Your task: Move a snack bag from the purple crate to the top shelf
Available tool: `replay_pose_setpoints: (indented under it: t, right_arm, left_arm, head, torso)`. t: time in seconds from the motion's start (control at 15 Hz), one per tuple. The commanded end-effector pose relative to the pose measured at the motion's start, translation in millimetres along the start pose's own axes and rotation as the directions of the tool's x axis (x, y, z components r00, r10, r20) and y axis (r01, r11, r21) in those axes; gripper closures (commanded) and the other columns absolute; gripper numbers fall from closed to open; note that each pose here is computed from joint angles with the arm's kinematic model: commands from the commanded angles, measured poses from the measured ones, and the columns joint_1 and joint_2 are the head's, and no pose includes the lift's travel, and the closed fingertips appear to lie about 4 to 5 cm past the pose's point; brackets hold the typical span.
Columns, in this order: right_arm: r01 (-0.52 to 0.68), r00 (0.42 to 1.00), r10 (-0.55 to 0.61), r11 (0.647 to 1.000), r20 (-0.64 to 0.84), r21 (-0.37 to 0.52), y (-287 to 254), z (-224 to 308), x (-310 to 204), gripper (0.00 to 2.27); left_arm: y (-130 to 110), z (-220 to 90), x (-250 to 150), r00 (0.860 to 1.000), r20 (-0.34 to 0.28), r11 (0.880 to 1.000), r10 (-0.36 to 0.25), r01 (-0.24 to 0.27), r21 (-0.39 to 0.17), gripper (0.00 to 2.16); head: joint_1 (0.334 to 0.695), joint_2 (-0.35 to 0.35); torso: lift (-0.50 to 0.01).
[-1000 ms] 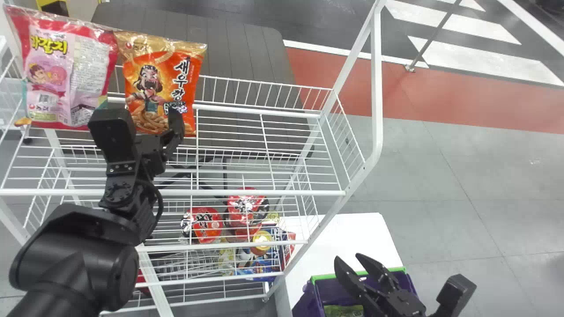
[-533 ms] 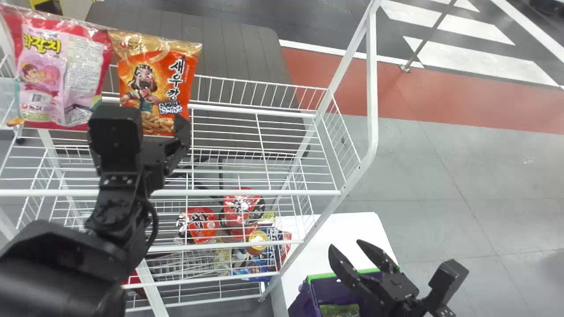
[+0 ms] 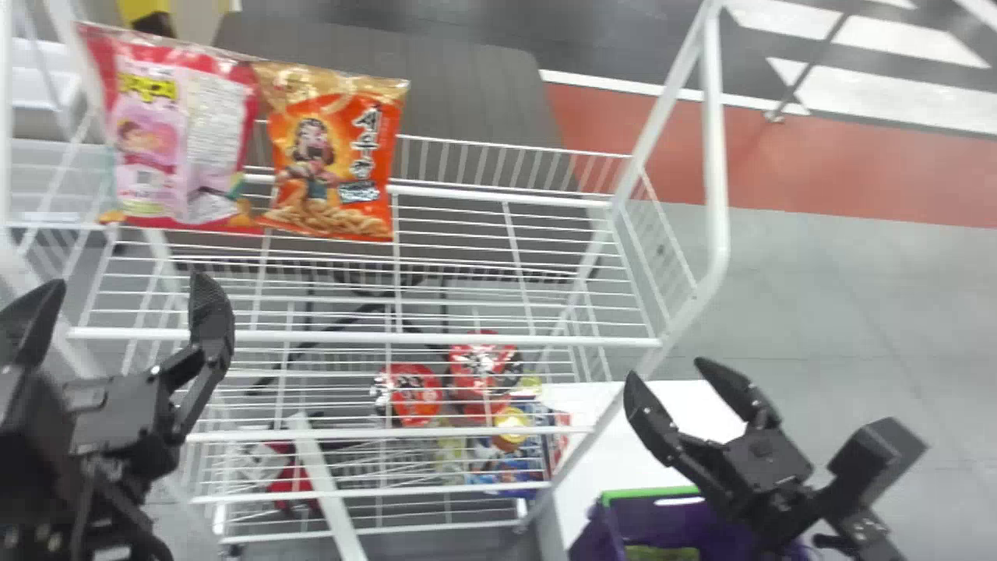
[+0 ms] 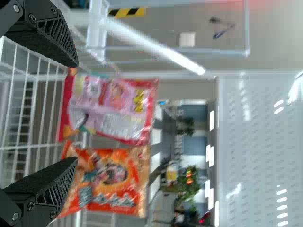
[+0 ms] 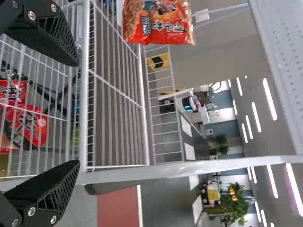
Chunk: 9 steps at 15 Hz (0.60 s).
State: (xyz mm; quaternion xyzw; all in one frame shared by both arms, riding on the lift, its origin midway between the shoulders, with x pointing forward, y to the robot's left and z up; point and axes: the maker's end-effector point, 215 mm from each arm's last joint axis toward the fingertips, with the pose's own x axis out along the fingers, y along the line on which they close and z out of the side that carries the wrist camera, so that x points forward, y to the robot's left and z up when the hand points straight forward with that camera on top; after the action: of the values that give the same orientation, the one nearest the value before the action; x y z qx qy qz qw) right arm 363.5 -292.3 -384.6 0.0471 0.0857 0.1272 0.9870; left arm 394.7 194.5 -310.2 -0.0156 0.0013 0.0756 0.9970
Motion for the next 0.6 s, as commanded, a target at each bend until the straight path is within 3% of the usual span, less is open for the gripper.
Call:
replay_pose_setpoints:
  t: [0.0,0.2,0.53]
  right_arm:
    - [-0.078,0.997,0.078,0.997,0.026,-0.016,55.8,38.4,6.9,0.08]
    - [-0.123,0.990,0.121,0.992,0.069,0.018,91.6,59.0,15.7,0.08]
    - [-0.123,0.990,0.120,0.991,0.068,0.042,96.6,56.5,16.0,0.09]
  left_arm:
    - [19.6,36.1,-35.2,0.985,0.167,0.997,0.048,-0.038,-0.064,0.13]
    - [22.4,29.2,-52.6,0.988,0.149,0.999,0.037,-0.031,-0.038,0.13]
    - [10.2,-12.1,-53.5,1.000,0.025,1.000,0.004,-0.004,-0.002,0.12]
  head:
    - [0.695,-0.175]
    - [0.695,-0.036]
    - [0.695,0.007]
  torso:
    - [0.000]
    - [0.000]
    - [0.000]
